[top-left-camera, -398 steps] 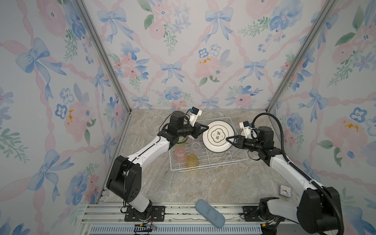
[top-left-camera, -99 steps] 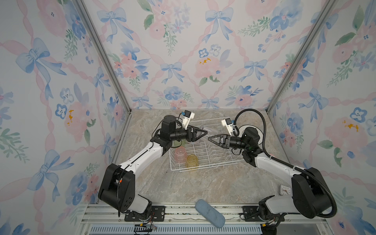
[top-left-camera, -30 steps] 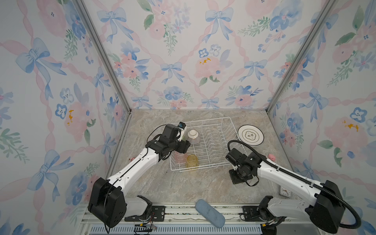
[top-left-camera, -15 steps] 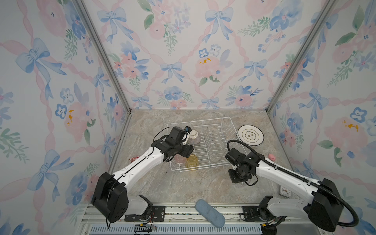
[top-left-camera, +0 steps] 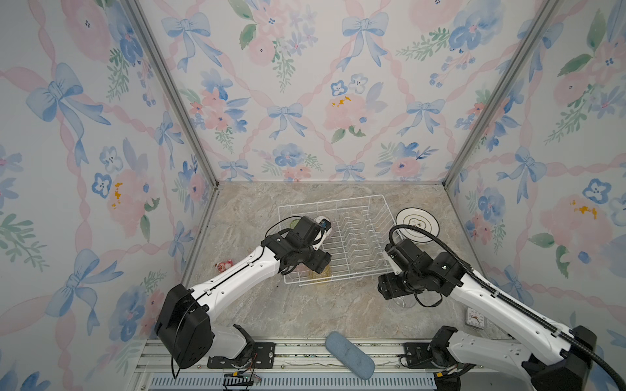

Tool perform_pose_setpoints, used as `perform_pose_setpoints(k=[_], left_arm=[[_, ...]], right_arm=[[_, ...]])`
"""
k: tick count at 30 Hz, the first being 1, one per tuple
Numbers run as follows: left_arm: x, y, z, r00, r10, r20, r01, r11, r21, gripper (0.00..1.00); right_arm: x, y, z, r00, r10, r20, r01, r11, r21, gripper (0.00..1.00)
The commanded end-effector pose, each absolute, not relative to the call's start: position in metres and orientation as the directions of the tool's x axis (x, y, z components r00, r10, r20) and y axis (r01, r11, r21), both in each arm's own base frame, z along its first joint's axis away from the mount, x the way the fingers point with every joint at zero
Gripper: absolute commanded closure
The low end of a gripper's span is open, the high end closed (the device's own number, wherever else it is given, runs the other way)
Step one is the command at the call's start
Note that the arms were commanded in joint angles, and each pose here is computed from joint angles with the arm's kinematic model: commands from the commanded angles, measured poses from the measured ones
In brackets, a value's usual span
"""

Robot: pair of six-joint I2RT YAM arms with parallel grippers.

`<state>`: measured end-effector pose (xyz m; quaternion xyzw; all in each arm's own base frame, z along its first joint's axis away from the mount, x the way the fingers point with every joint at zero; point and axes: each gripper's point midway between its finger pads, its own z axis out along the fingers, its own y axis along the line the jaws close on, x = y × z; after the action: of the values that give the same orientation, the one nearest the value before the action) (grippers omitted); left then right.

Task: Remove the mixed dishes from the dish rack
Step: 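Release the clear glass upright on the table while the left gripper grips the yellow glass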

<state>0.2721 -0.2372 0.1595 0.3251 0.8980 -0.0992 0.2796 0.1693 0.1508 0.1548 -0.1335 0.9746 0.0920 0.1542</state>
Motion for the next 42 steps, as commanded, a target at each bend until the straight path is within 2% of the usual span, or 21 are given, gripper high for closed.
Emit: perform_pose_setpoints(k=[1, 13, 28, 42], left_arm=[[0.265, -0.229, 0.152, -0.658, 0.565, -0.498, 0.631, 0.774, 0.045, 0.12], [0.250, -0.244, 0.133, -0.693, 0.579, -0.429, 0.628, 0.778, 0.035, 0.11], [0.250, -0.248, 0.097, -0.730, 0.600, -0.328, 0.625, 0.780, 0.038, 0.11], [0.238, -0.228, 0.077, -0.766, 0.598, -0.237, 0.606, 0.794, 0.044, 0.13]], right_arm=[[0.167, 0.154, 0.164, -0.906, -0.246, -0.344, -0.314, 0.936, 0.158, 0.18], [0.174, 0.156, 0.166, -0.890, -0.249, -0.382, -0.333, 0.927, 0.170, 0.17], [0.173, 0.140, 0.163, -0.894, -0.200, -0.402, -0.297, 0.934, 0.197, 0.17], [0.176, 0.142, 0.156, -0.899, -0.188, -0.396, -0.293, 0.930, 0.222, 0.16]])
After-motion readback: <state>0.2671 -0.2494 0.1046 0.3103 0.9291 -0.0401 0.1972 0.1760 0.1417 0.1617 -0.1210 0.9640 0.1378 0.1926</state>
